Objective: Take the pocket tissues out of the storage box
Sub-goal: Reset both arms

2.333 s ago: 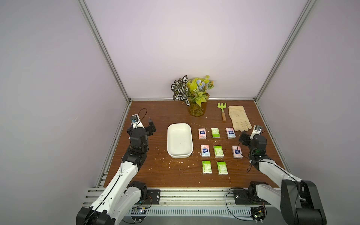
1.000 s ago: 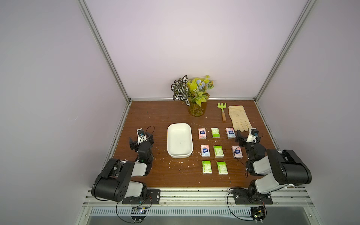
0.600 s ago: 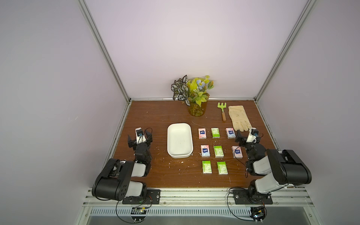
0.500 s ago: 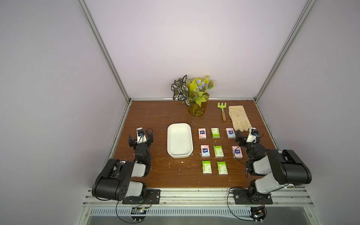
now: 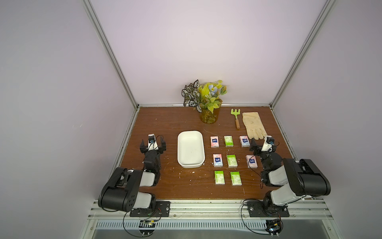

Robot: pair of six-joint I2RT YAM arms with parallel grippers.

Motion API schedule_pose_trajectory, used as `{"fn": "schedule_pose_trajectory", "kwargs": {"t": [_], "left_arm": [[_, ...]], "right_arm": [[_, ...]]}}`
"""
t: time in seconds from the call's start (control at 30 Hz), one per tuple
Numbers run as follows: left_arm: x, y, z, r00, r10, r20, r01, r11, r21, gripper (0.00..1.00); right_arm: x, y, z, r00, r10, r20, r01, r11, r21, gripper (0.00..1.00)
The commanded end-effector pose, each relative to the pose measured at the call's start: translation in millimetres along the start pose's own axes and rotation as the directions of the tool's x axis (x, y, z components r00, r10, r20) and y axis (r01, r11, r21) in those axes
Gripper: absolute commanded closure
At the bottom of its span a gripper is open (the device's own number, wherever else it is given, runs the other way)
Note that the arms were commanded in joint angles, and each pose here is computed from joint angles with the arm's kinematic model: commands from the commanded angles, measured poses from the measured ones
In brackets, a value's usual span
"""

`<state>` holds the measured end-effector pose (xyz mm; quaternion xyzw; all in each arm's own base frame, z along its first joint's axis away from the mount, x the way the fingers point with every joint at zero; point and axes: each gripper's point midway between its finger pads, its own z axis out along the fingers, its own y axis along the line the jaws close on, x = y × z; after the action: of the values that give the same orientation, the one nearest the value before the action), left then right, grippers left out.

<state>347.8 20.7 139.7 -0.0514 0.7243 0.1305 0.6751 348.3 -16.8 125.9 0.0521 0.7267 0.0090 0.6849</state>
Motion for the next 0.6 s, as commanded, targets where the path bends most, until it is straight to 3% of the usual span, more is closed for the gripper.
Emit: {"fn": "schedule_pose_trajectory", "kwargs": {"t": [0.0,0.07,0.27,0.57], "left_arm": [[0.5,-3.1,-1.9,0.999,-0.026,0.040,0.024,0.999,0.038,0.01],[-2.3,-1.2,-5.1,0.997,-0.033,0.074,0.030,0.999,0.039,0.01],[10.8,15.4,15.9,0.997,-0.079,-0.022,0.078,0.995,-0.062,0.01],[10.7,15.7,15.4,0.997,-0.078,-0.020,0.076,0.995,-0.061,0.01]], "right_arm": [[-12.4,1.0,-0.8,0.999,0.001,0.050,-0.001,1.000,-0.009,0.01],[-12.4,1.3,-0.8,0.999,0.001,0.050,-0.001,1.000,-0.010,0.01],[-12.2,1.0,-0.7,0.999,0.001,0.049,-0.001,1.000,-0.009,0.01],[-12.2,0.9,-0.7,0.999,0.001,0.049,0.000,1.000,-0.009,0.01]]}}
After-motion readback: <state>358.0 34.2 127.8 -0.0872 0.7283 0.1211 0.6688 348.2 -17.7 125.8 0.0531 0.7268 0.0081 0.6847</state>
